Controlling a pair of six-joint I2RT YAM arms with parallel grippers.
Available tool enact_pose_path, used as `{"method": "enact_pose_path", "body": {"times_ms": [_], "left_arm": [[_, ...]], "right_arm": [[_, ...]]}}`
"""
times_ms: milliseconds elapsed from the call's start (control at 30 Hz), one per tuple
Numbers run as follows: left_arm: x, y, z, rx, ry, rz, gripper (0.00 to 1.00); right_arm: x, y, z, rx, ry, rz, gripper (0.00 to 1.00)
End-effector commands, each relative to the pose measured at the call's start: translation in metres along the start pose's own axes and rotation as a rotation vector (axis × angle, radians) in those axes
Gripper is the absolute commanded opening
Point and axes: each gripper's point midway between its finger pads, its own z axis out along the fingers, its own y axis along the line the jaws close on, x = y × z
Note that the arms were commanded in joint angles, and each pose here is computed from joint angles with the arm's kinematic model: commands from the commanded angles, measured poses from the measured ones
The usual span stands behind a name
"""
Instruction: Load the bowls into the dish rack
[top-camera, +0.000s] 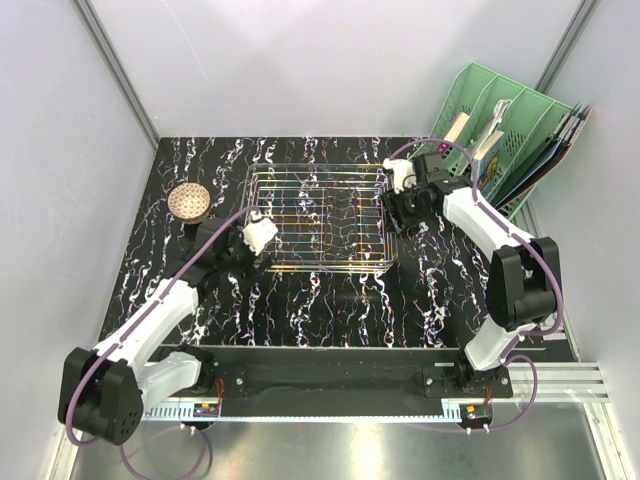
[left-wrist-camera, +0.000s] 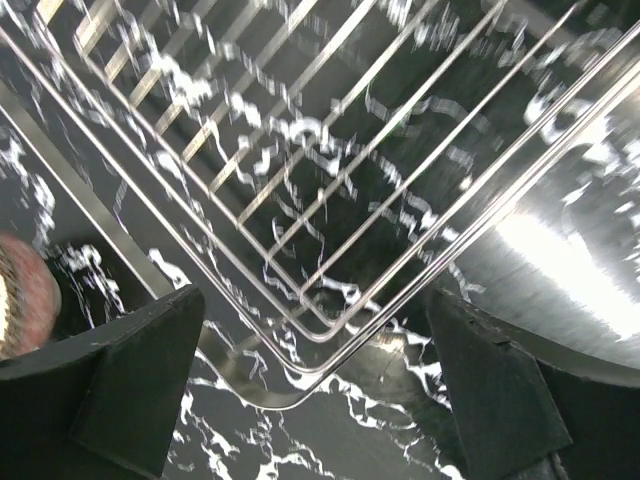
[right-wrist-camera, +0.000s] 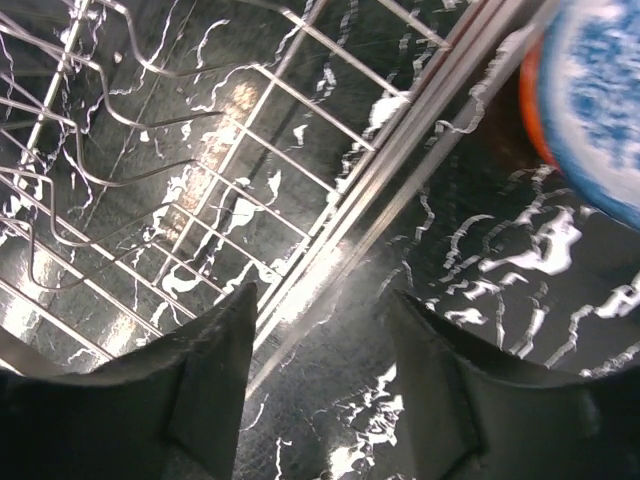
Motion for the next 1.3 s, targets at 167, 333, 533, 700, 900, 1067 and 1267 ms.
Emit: {"method": "enact_pose_path", "body": {"times_ms": [167,333,533,700,900,1067,1267], "left_arm": [[0.036,0.023,0.014,-0.138,0.118,0.052,0.99],[0.048,0.037,0.021,-0.209,0.178,0.061,0.99],[0.046,0.061,0.037,-0.294,0.216,0.058,0.99],[0.038,0.085,0.051,-0.366,0.232,0.047,0.99],[0.026,0.118,0.062,-0.456,0.248,0.003,0.99],[0.023,0.146,0.063,-0.536,0.27,-0.037,0.99],[0.022,0.175,0.067,-0.616,0.307,-0.044,0.99]], "right_arm": [[-0.001,0.019,0.015,-0.009,0.014,-0.067,0.31],[0.018,0.034,0.009,-0.026,0.047,-0.117,0.23],[0.042,0.059,-0.001,-0.076,0.091,-0.17,0.22],[0.067,0.086,-0.005,-0.135,0.151,-0.241,0.3],[0.085,0.109,-0.006,-0.194,0.209,-0.302,0.54],[0.09,0.125,-0.004,-0.243,0.239,-0.334,0.71],[0.098,0.151,0.0,-0.308,0.286,-0.403,0.8]]}}
